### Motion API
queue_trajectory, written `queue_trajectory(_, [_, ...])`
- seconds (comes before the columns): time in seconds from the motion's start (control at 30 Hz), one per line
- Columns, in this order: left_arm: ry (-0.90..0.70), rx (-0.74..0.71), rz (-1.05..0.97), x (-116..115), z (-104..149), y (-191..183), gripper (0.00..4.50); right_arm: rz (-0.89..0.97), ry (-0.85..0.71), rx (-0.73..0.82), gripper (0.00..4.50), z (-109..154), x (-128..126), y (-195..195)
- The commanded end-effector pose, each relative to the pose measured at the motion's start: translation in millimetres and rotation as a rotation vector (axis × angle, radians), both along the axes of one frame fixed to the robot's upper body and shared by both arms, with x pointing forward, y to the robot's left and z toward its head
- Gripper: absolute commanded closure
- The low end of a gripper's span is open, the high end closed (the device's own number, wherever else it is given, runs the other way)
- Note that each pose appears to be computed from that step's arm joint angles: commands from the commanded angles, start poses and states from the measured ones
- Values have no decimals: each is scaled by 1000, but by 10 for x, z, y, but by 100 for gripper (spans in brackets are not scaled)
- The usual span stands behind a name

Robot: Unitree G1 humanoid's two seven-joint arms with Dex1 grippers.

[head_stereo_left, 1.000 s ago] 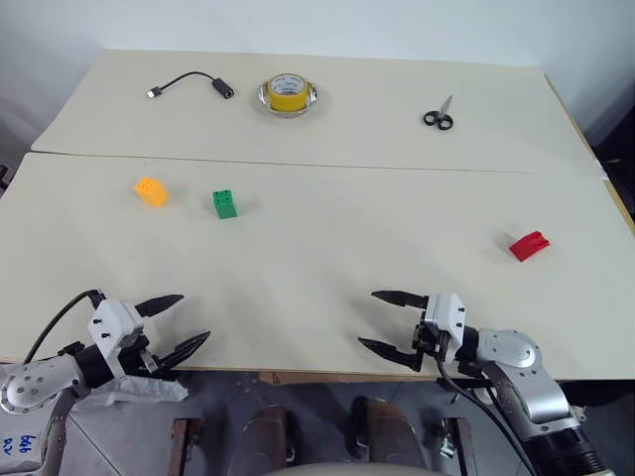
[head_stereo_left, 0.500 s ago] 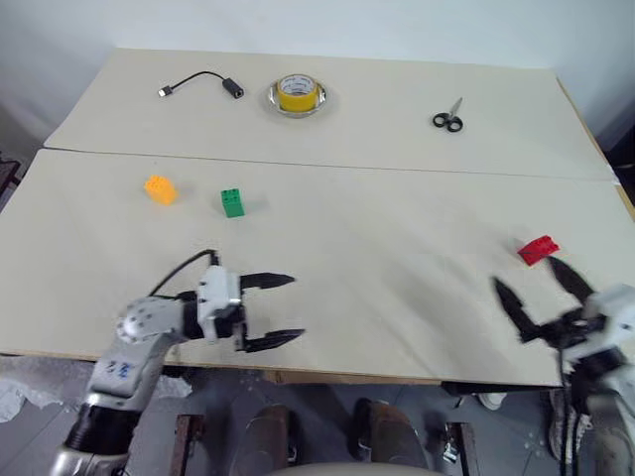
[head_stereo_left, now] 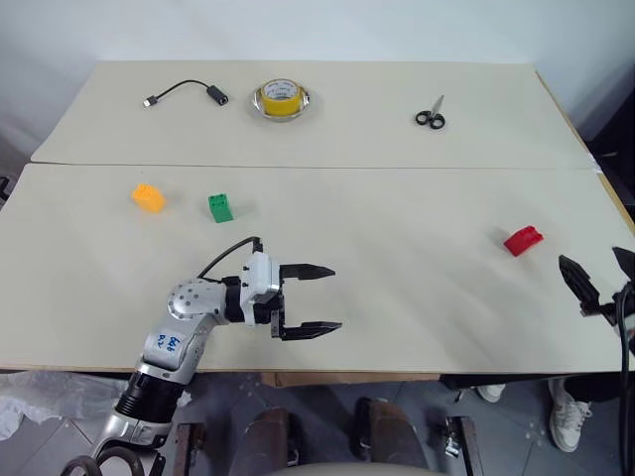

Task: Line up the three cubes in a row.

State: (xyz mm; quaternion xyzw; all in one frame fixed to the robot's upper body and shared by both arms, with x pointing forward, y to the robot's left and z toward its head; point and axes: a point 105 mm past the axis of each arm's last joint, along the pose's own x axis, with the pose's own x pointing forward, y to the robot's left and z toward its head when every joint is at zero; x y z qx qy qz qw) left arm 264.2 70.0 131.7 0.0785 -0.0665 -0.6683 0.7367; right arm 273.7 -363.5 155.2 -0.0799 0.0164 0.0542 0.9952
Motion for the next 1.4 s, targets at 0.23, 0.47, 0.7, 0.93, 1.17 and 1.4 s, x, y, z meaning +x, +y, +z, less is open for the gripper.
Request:
queue_trajectory(0.23, [-60, 15, 50, -33, -49, 78, 12, 123, 185, -36, 0, -38, 356, 24])
queue_trajectory(0.47, [-51, 24, 83, -52, -90, 112, 0, 190, 256, -55, 65, -189, 559, 121])
queue_trajectory(0.7, [-54, 39, 102, -19, -86, 180, 0, 228, 217, -99, 294, -193, 687, 176])
queue_trajectory(0.93, [-57, 47, 156, 24, -65, 401, 0, 817, 143, -375, 302, 25, 591, 1144])
queue_trajectory(1.17, [-41, 85, 221, 11, -127, 685, 0, 1234, 257, -417, 302, 87, 532, 2066])
queue_trajectory(1.4, [-43, 89, 252, -39, -121, 728, 0, 1301, 278, -412, 302, -53, 613, 2495])
